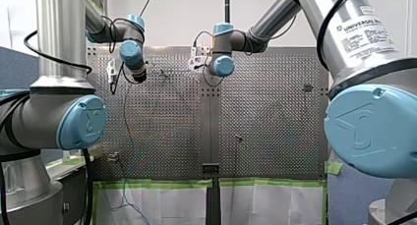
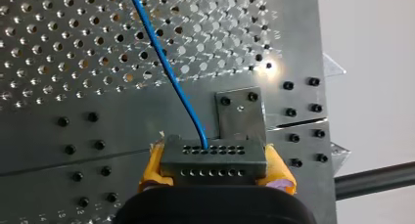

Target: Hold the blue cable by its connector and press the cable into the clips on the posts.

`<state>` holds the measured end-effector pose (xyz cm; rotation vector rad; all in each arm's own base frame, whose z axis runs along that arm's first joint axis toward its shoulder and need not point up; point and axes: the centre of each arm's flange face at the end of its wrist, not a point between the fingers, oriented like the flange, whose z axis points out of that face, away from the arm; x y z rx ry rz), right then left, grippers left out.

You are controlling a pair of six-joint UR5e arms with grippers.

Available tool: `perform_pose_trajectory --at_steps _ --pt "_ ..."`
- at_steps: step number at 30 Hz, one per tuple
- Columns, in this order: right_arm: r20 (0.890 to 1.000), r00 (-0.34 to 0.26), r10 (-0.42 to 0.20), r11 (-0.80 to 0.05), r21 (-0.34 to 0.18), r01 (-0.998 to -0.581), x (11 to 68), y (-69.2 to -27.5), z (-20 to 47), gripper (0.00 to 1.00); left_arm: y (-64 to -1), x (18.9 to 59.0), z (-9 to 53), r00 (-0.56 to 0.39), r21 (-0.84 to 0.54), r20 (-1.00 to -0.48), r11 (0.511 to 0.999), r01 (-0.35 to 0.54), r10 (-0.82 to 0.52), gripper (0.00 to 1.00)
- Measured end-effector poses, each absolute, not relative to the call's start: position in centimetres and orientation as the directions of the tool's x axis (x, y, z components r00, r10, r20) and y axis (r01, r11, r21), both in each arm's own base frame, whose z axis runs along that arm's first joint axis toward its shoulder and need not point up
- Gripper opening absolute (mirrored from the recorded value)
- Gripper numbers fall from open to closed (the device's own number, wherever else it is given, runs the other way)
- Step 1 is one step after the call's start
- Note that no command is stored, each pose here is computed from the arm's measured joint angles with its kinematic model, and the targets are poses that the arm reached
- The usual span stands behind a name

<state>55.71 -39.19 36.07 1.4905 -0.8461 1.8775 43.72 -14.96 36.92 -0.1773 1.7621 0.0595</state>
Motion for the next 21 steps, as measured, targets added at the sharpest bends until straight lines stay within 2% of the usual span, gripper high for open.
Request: perform_pose_trajectory --at_steps 21 --pt "0.977 -0.201 0.067 -0.612 -0.119 -0.781 56.0 -40.9 35.6 0.0 -15.7 46.6 38.7 -0.098 -0.12 -0.986 0.986 -0.118 -0.132 0.0"
